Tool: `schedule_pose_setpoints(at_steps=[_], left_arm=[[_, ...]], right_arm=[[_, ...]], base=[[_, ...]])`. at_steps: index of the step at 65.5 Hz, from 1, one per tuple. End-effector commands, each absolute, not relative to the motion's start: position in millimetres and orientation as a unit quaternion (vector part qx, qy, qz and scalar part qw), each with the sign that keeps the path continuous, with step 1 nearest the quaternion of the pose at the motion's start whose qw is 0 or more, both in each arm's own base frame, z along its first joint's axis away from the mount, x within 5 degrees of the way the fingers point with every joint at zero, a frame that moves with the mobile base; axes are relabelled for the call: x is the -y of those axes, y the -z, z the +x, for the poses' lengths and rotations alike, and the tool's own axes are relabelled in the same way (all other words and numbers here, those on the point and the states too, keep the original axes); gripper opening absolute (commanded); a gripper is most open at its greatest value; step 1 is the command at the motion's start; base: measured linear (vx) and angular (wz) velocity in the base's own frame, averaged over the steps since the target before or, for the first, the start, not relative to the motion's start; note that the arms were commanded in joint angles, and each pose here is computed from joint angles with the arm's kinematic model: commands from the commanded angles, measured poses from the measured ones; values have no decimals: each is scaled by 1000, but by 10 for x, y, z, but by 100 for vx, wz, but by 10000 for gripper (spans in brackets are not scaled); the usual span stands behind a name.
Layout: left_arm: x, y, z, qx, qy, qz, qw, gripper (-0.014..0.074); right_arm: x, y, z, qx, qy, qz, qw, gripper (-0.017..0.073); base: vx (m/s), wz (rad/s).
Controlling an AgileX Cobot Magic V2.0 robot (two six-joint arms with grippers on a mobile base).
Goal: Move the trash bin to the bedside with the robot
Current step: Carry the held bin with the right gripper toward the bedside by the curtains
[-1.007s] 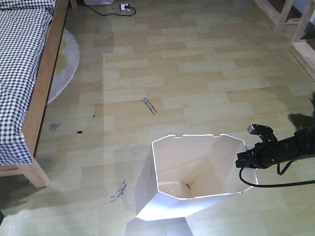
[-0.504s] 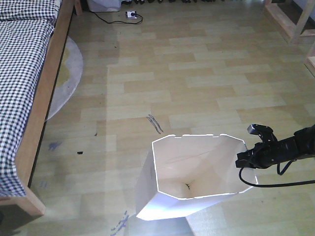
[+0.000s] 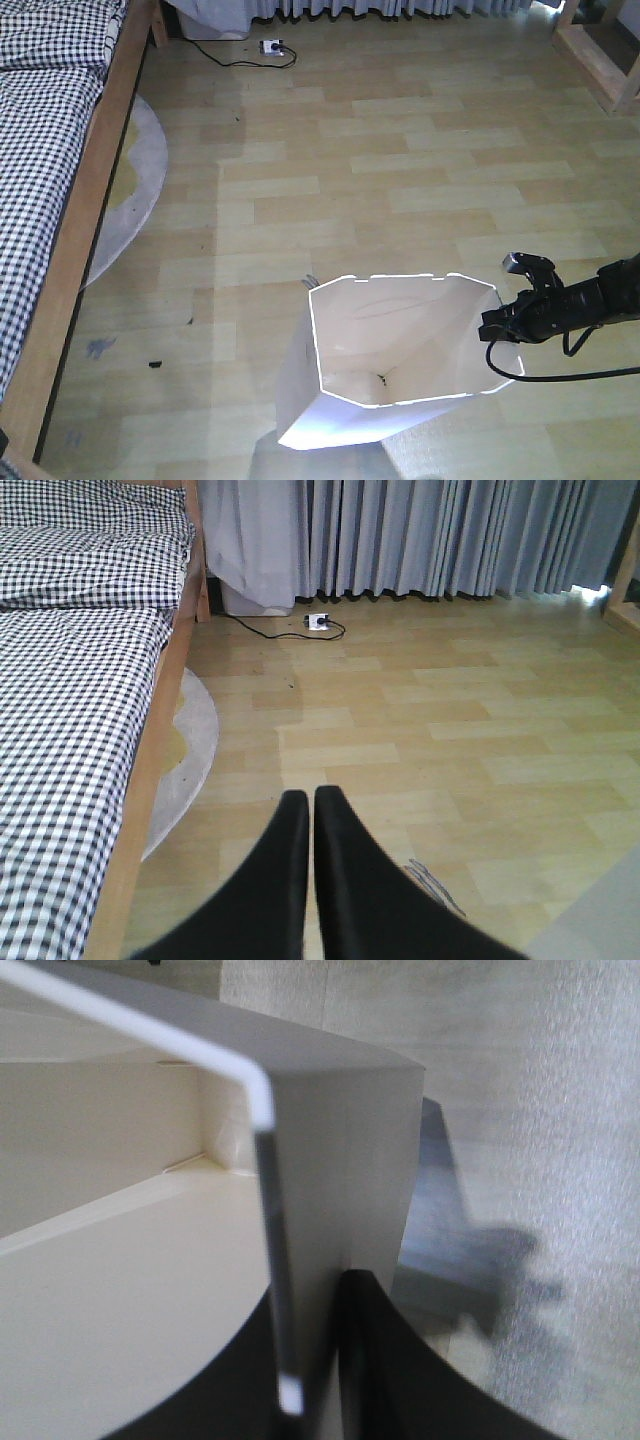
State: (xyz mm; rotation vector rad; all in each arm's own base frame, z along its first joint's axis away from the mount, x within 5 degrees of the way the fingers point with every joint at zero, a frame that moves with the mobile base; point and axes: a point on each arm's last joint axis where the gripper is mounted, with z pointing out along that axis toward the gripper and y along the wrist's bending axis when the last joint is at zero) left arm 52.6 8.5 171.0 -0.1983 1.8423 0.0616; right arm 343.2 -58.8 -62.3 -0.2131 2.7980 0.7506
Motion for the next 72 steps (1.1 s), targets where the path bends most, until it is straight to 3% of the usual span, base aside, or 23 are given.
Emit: schedule_pose_setpoints(at_steps=[1, 72], left_arm=[[-82, -1764, 535, -771, -24, -84, 631, -6], [-82, -1764, 535, -771, -24, -84, 631, -6]], right_arm=[[479, 196, 3590, -917, -357, -64, 164, -5], [479, 196, 3590, -917, -357, -64, 164, -5]], base=[[37, 3], [38, 6]])
